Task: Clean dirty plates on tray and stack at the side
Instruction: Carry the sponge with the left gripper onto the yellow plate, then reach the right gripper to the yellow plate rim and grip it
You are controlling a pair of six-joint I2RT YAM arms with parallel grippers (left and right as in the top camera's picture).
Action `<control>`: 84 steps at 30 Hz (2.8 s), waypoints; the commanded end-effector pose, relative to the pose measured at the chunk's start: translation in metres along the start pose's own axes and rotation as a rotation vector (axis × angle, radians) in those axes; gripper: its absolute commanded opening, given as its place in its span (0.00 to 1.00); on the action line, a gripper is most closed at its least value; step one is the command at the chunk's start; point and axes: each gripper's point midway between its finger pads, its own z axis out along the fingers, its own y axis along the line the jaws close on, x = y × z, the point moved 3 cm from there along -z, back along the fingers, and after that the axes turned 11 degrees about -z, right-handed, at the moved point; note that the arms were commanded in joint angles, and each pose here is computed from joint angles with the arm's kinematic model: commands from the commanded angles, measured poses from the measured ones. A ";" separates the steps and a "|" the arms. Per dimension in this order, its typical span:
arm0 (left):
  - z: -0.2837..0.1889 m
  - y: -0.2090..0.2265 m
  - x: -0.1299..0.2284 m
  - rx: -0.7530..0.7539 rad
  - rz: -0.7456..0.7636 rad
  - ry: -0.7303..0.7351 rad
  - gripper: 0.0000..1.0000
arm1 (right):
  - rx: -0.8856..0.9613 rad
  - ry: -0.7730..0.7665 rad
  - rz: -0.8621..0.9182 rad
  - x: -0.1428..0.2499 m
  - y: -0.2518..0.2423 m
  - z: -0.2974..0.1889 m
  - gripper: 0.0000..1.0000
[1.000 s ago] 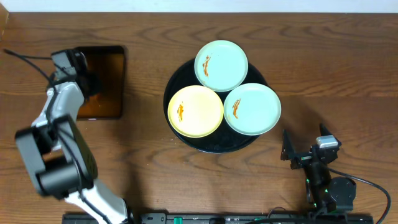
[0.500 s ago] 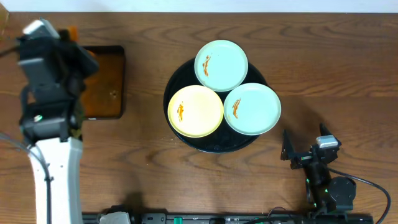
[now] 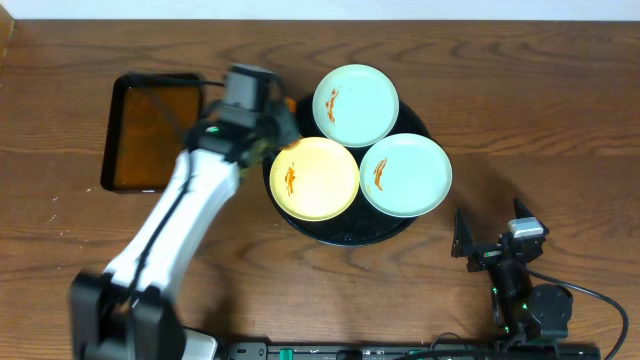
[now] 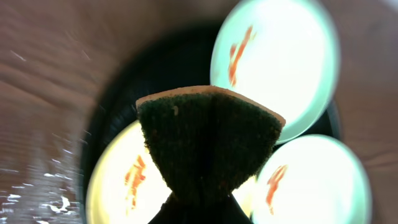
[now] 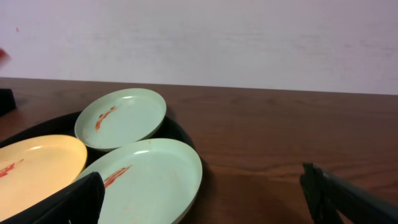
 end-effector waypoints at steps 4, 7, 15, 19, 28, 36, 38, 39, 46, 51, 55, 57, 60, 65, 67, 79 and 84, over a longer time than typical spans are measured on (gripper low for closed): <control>0.063 0.013 0.038 -0.114 -0.126 0.128 0.08 | 0.009 0.006 -0.013 0.002 -0.002 0.000 0.99; 0.074 0.015 0.048 -0.136 -0.144 0.150 0.10 | 0.009 0.006 -0.013 0.002 -0.002 0.000 0.99; 0.076 0.006 0.062 -0.129 -0.103 0.169 0.46 | 0.009 0.006 -0.013 0.002 -0.002 0.000 0.99; 0.076 0.004 0.064 -0.125 -0.093 0.170 0.48 | 0.009 0.006 -0.013 0.002 -0.002 0.000 0.99; 0.018 -0.038 0.028 0.036 0.280 0.021 0.48 | 0.009 0.006 -0.013 0.002 -0.002 0.000 0.99; -0.078 -0.040 -0.025 -0.020 0.296 -0.364 0.71 | 0.009 0.006 -0.013 0.002 -0.002 0.000 0.99; -0.085 -0.041 -0.025 -0.011 0.294 -0.374 0.71 | 0.009 0.006 -0.013 0.002 -0.002 0.000 0.99; -0.085 -0.040 -0.025 -0.012 0.294 -0.373 0.72 | 0.009 0.006 -0.013 0.002 -0.002 0.000 0.99; -0.072 -0.027 -0.018 -0.061 0.277 -0.322 0.79 | -0.058 -0.092 0.032 -0.019 0.006 -0.001 0.99; -0.071 -0.015 -0.027 -0.058 0.209 -0.299 0.81 | -0.090 -0.407 -0.040 -0.084 0.009 -0.018 0.99; -0.072 -0.003 -0.038 -0.083 0.178 -0.310 0.81 | -0.112 -0.717 -0.146 -0.142 0.015 -0.054 0.99; -0.073 -0.001 -0.041 -0.088 0.170 -0.314 0.81 | -0.101 -0.766 -0.164 -0.160 0.013 -0.062 0.99; -0.073 0.000 -0.041 -0.088 0.169 -0.315 0.81 | -0.113 -0.707 -0.221 -0.184 0.011 -0.055 0.99; -0.073 0.001 -0.040 -0.096 0.169 -0.307 0.82 | -0.292 -0.380 -0.295 -0.213 0.014 -0.008 0.99; -0.072 0.002 -0.039 -0.099 0.170 -0.303 0.82 | -0.423 -0.253 -0.283 -0.226 0.019 0.015 0.99; -0.070 0.011 -0.031 -0.139 0.166 -0.262 0.82 | -1.006 -0.140 0.081 -0.256 0.046 0.121 0.99; -0.070 0.011 -0.031 -0.140 0.167 -0.261 0.82 | -0.838 0.143 0.294 -0.201 0.056 0.186 0.99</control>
